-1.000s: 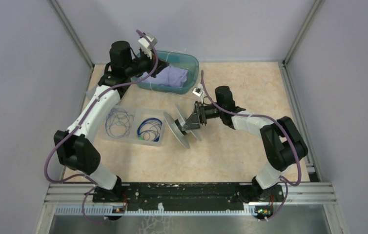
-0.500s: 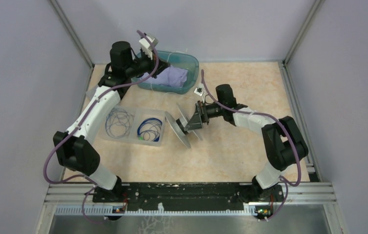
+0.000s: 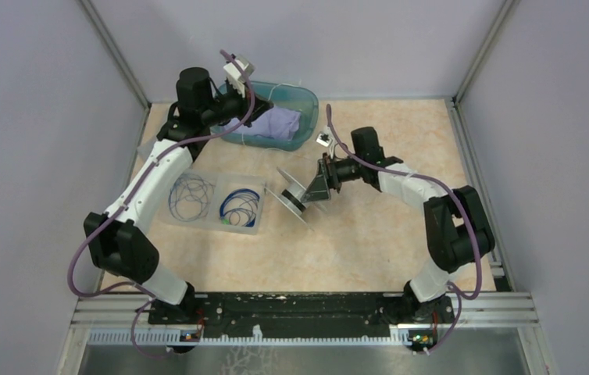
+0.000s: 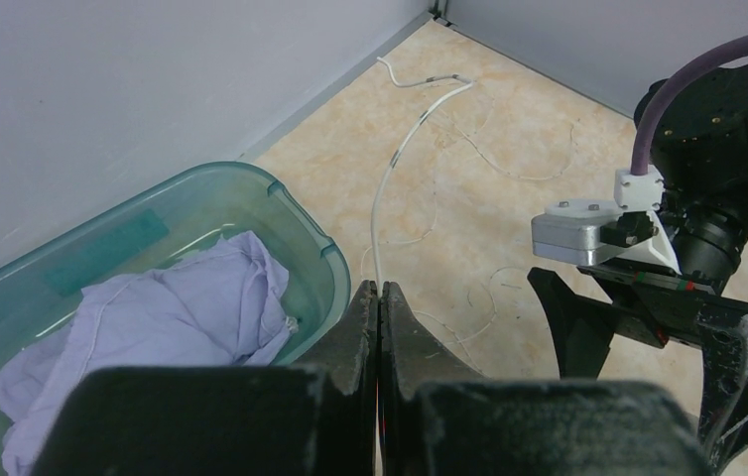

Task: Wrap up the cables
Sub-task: Place the cable reel at the center of the board.

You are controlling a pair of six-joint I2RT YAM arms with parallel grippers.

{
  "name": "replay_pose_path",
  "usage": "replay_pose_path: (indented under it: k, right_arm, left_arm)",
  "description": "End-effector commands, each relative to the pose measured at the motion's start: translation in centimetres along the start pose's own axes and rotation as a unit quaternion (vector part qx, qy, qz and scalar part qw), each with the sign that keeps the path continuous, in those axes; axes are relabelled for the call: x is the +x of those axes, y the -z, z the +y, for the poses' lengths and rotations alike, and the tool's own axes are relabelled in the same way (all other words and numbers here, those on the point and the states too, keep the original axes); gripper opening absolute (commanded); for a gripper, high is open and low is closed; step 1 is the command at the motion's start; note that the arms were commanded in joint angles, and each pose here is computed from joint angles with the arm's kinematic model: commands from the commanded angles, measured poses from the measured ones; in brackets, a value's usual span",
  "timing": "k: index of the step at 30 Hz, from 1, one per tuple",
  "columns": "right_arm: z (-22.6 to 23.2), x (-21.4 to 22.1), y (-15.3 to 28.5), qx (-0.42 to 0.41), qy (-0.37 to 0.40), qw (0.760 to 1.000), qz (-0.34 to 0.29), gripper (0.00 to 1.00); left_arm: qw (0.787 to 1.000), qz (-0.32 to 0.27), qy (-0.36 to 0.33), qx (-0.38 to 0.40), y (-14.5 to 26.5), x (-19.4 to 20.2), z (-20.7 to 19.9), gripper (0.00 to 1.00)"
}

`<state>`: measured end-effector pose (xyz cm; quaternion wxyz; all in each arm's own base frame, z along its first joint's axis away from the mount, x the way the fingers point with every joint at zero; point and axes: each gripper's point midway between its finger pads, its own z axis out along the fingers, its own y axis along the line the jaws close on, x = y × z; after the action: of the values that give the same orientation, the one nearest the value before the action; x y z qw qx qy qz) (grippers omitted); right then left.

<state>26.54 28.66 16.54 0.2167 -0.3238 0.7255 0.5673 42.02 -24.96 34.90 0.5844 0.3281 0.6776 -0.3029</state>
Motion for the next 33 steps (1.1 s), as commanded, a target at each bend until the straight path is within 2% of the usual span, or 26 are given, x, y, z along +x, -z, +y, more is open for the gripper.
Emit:
replay_pose_path:
  k: [1,10,33]
  right_arm:
    - [-1.0,-1.4,0.7,0.021,0.048,0.999,-0.001,0.86]
    - [-1.7,-1.8,1.4,0.054,0.092,0.994,0.020,0.75]
    - [-2.2,-3.6,4.7,0.187,0.168,0.968,0.019,0.61]
  left_arm:
    - [1.000,-0.018,-0.020,0.011,0.7,-1.4,-1.0,0.00]
    - [1.000,-0.019,-0.021,0.013,0.8,-1.5,-1.2,0.00]
    - [0.999,-0.026,-0.033,0.014,1.9,-1.8,-2.1,0.00]
